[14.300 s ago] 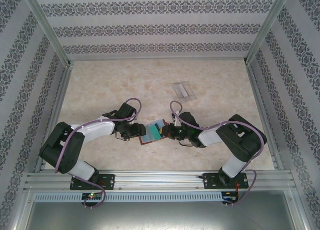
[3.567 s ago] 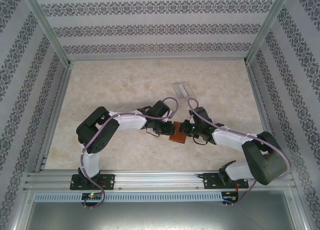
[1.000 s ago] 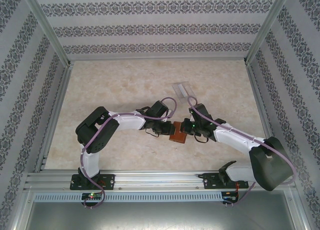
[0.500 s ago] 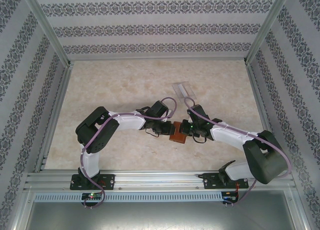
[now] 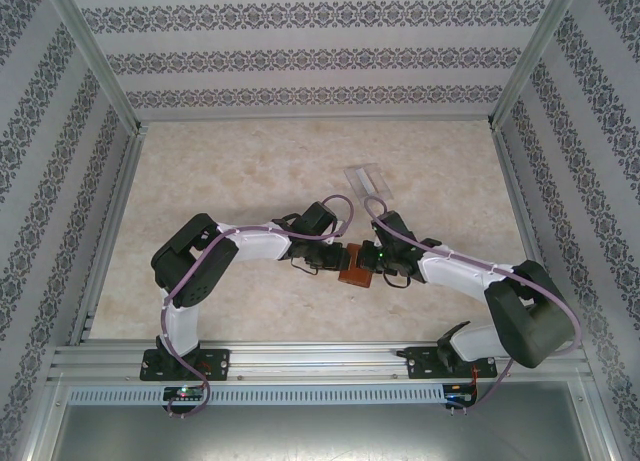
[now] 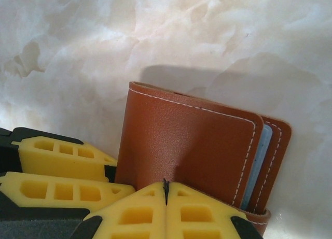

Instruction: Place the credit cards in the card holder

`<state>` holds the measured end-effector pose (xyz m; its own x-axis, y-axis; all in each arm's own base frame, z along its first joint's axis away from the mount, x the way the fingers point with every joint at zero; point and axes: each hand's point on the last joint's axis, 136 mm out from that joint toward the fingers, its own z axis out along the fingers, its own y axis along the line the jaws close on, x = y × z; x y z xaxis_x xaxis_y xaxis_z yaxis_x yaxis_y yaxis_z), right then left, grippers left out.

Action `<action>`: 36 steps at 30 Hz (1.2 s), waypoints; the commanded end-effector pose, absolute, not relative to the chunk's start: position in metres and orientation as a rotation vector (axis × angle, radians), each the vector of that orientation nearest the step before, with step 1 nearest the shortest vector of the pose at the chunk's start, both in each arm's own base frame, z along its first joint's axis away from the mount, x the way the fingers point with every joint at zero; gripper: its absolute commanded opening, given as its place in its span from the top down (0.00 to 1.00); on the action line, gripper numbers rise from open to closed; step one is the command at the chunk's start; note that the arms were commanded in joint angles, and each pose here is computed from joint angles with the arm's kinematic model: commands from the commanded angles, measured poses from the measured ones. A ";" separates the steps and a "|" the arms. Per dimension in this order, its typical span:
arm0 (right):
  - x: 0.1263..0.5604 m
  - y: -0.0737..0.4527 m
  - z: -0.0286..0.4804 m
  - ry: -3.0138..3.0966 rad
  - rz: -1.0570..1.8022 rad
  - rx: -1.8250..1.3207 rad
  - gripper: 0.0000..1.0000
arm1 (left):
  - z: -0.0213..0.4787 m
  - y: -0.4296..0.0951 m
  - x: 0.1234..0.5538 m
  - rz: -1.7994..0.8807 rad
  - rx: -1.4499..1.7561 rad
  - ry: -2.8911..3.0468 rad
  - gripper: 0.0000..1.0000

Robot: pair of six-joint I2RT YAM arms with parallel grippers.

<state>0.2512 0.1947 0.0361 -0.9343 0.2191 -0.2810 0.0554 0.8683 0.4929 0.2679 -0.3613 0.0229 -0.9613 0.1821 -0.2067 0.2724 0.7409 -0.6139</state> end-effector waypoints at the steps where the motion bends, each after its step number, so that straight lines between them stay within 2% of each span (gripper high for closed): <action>1: 0.236 0.193 0.015 2.780 0.653 0.210 1.00 | -0.009 -0.345 0.245 -0.926 0.340 2.955 0.76; 14: 0.205 0.166 -0.015 2.749 0.427 0.371 1.00 | -0.004 -0.347 0.247 -0.951 0.322 2.932 0.76; 19: 0.186 0.146 -0.024 2.682 0.352 0.422 1.00 | 0.004 -0.360 0.252 -1.104 0.259 2.891 0.76; 26: 0.185 0.155 -0.021 2.684 0.344 0.327 1.00 | 0.022 -0.370 0.266 -1.297 0.159 2.795 0.74; 32: 0.213 0.184 0.016 2.587 0.444 0.173 1.00 | 0.057 -0.347 0.289 -1.308 0.081 2.678 0.62; 36: 0.226 0.216 0.034 2.559 0.550 -0.056 1.00 | 0.086 -0.304 0.304 -1.204 0.005 2.560 0.48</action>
